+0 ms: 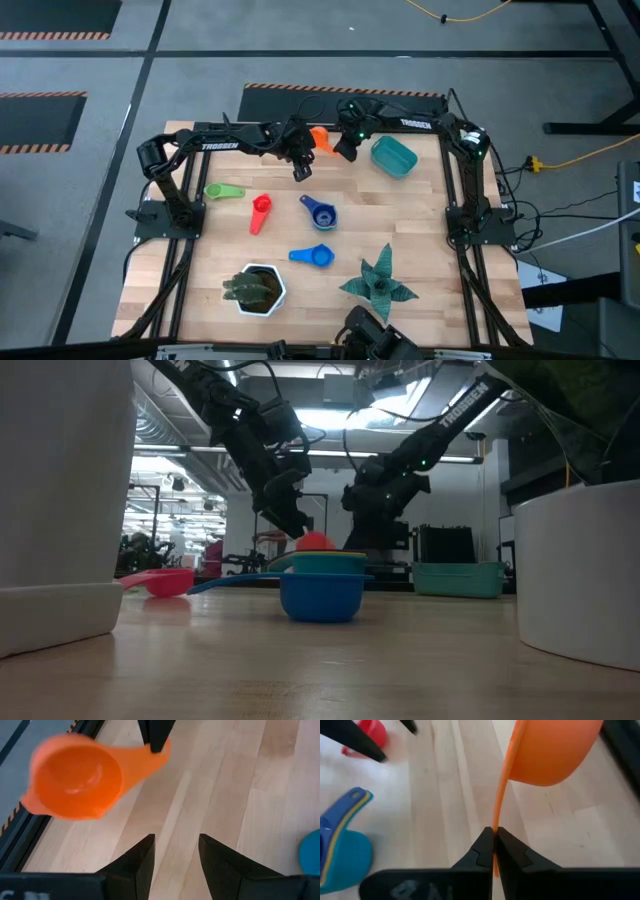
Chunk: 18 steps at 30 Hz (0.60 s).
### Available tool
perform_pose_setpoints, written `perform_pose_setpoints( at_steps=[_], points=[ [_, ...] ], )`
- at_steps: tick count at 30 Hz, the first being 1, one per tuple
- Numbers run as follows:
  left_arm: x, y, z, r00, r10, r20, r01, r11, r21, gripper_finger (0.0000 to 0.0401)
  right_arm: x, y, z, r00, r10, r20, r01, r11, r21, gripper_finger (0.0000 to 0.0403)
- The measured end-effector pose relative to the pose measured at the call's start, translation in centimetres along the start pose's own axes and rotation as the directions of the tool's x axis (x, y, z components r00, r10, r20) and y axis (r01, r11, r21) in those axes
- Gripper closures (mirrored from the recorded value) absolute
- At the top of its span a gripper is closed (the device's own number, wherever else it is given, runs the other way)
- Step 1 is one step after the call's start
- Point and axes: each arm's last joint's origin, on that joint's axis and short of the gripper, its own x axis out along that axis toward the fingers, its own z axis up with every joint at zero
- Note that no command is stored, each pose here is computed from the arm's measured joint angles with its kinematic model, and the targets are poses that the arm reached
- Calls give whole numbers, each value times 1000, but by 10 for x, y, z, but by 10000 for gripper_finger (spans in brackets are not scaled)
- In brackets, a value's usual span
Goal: Nest measuring cups in basket
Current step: Stack the orange measuring cup on top of the dark blue measuring cup
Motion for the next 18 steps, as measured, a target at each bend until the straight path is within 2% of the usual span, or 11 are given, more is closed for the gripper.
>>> perform_pose_setpoints(
  at_steps=[8,18],
  points=[
    [0,-9,1,1000,-26,0,26,1000,18,255,-25,13,14,998,10,-61,-9,1000,17,390],
    [1,-33,-5,995,-72,-70,77,995,70,255,-47,42,30,972,59,-229,-63,998,-12,390]
  ],
)
